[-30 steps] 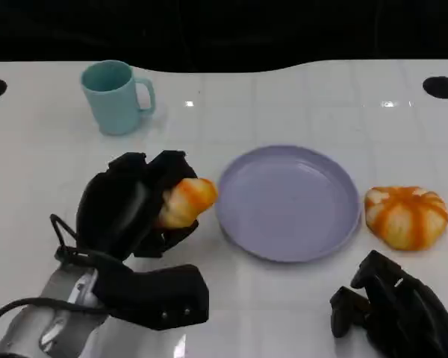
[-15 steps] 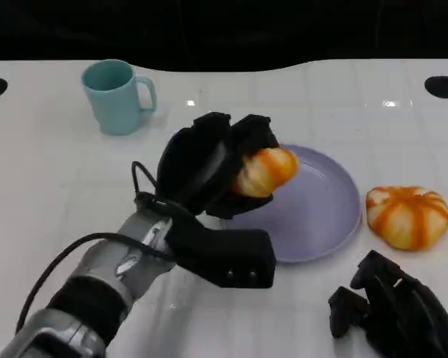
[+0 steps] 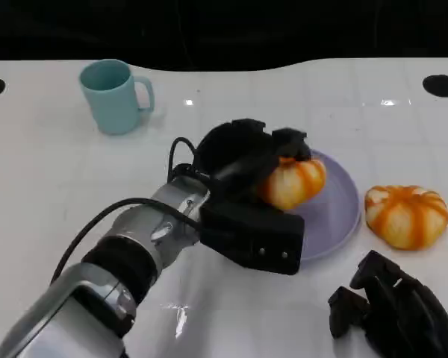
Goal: Grasp the bread from the table and place it into the plate.
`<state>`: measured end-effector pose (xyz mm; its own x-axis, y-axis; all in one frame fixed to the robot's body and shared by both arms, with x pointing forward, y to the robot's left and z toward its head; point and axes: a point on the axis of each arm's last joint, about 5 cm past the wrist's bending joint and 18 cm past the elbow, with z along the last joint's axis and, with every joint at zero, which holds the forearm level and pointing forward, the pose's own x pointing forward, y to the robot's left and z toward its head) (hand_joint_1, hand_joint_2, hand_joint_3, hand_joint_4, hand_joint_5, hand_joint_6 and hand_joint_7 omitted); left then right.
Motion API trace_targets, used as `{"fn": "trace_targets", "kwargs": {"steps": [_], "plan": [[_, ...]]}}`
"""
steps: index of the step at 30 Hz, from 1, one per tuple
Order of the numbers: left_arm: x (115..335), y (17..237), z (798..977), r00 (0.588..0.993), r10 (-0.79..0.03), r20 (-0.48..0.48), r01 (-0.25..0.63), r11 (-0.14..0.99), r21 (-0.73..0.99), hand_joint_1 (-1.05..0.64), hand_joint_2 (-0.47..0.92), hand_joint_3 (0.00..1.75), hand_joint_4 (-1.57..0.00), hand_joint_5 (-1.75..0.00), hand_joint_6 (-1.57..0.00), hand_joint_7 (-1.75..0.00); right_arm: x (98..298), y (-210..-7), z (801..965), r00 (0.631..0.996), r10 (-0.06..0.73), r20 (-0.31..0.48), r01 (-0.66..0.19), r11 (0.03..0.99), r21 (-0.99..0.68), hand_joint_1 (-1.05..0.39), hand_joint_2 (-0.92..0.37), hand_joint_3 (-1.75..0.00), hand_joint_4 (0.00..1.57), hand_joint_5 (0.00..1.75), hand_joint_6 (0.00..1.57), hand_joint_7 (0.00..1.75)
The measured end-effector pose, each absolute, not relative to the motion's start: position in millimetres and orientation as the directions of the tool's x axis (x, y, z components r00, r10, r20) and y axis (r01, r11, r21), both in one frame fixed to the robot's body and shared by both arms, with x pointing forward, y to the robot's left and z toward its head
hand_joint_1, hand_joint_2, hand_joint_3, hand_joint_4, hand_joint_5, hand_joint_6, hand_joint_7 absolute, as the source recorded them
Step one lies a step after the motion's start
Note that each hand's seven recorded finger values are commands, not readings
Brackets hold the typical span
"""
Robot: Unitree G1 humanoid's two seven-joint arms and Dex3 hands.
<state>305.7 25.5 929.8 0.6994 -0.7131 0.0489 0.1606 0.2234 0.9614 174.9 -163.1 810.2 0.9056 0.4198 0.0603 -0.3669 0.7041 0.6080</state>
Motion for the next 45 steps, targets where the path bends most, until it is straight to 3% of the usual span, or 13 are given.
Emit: {"fn": "trace_targets", "kwargs": {"steps": [2, 5, 12, 17, 20, 22, 24, 25, 27, 28, 31, 37, 45], "plan": [[307, 28, 933.2, 0.691, -0.722, -0.01, 0.19, 0.168, 0.967, -0.86, 0.92, 0.47, -0.04, -0.67, -0.2, -0.13, 175, -163, 810.2, 0.906, 0.42, 0.06, -0.367, 0.704, 0.608, -0.56, -0.92, -0.26, 0.78, 1.67, 0.7, 1.4], [309, 31, 938.3, 0.68, -0.729, -0.077, 0.219, 0.101, 0.971, -0.97, 0.92, 0.55, 0.0, -0.49, -0.15, -0.1, 174, -163, 810.4, 0.906, 0.419, 0.058, -0.366, 0.707, 0.605, -0.57, -0.92, -0.26, 0.79, 1.67, 0.7, 1.41], [309, 33, 947.6, 0.656, -0.733, -0.18, 0.272, 0.007, 0.962, -1.05, 0.92, 0.62, 0.0, -0.29, -0.14, -0.08, 174, -163, 810.7, 0.907, 0.416, 0.057, -0.364, 0.712, 0.6, -0.57, -0.92, -0.25, 0.79, 1.68, 0.7, 1.41], [304, 45, 946.8, 0.646, -0.748, -0.152, 0.296, 0.062, 0.953, -1.02, 0.92, 0.62, 0.0, -0.41, -0.16, -0.09, 174, -163, 811.1, 0.909, 0.413, 0.053, -0.359, 0.714, 0.601, -0.56, -0.92, -0.25, 0.79, 1.68, 0.71, 1.41], [299, 57, 942.7, 0.651, -0.756, -0.072, 0.336, 0.201, 0.92, -0.86, 0.92, 0.52, -0.13, -0.61, -0.31, -0.13, 173, -163, 811.5, 0.912, 0.408, 0.05, -0.354, 0.717, 0.601, -0.57, -0.92, -0.25, 0.79, 1.67, 0.7, 1.41], [293, 65, 936.9, 0.658, -0.753, 0.009, 0.366, 0.33, 0.87, -0.79, 0.92, 0.49, -0.21, -0.85, -0.42, -0.19, 173, -163, 811.6, 0.913, 0.405, 0.048, -0.351, 0.719, 0.599, -0.57, -0.92, -0.26, 0.79, 1.67, 0.7, 1.41], [287, 73, 930.5, 0.677, -0.731, 0.09, 0.386, 0.457, 0.801, -0.72, 0.92, 0.42, -0.31, -1.13, -0.5, -0.39, 173, -163, 811.8, 0.913, 0.405, 0.047, -0.351, 0.721, 0.598, -0.57, -0.92, -0.26, 0.79, 1.66, 0.7, 1.41], [283, 77, 926.8, 0.69, -0.711, 0.136, 0.396, 0.528, 0.751, -0.67, 0.92, 0.38, -0.37, -1.3, -0.49, -0.69, 173, -163, 811.8, 0.913, 0.405, 0.046, -0.351, 0.721, 0.598, -0.57, -0.92, -0.26, 0.79, 1.66, 0.7, 1.41], [275, 82, 919.4, 0.719, -0.656, 0.228, 0.424, 0.675, 0.604, -0.61, 0.92, 0.33, -0.42, -1.43, -0.48, -0.93, 173, -163, 811.8, 0.913, 0.406, 0.046, -0.351, 0.721, 0.598, -0.57, -0.92, -0.26, 0.79, 1.67, 0.7, 1.41], [271, 84, 915.0, 0.734, -0.627, 0.26, 0.443, 0.733, 0.516, -0.6, 0.92, 0.32, -0.45, -1.6, -0.47, -1.18, 173, -163, 811.9, 0.913, 0.406, 0.046, -0.351, 0.721, 0.598, -0.56, -0.92, -0.25, 0.79, 1.67, 0.69, 1.41], [260, 88, 905.9, 0.76, -0.566, 0.319, 0.49, 0.822, 0.29, -0.63, 0.92, 0.34, -0.52, -1.73, -0.42, -1.53, 173, -163, 811.9, 0.913, 0.406, 0.046, -0.351, 0.719, 0.599, -0.56, -0.92, -0.24, 0.78, 1.67, 0.69, 1.4], [234, 104, 892.4, 0.81, -0.487, 0.328, 0.527, 0.849, -0.041, -0.65, 0.92, 0.38, -0.66, -1.75, -0.49, -1.68, 173, -163, 811.9, 0.912, 0.407, 0.046, -0.351, 0.718, 0.601, -0.56, -0.92, -0.24, 0.79, 1.67, 0.7, 1.4], [195, 126, 871.2, 0.832, -0.494, 0.252, 0.554, 0.721, -0.417, -0.66, 0.92, 0.37, -0.87, -1.75, -0.62, -1.75, 173, -162, 812.3, 0.909, 0.414, 0.044, -0.354, 0.712, 0.606, -0.55, -0.92, -0.25, 0.78, 1.69, 0.7, 1.39]]}}
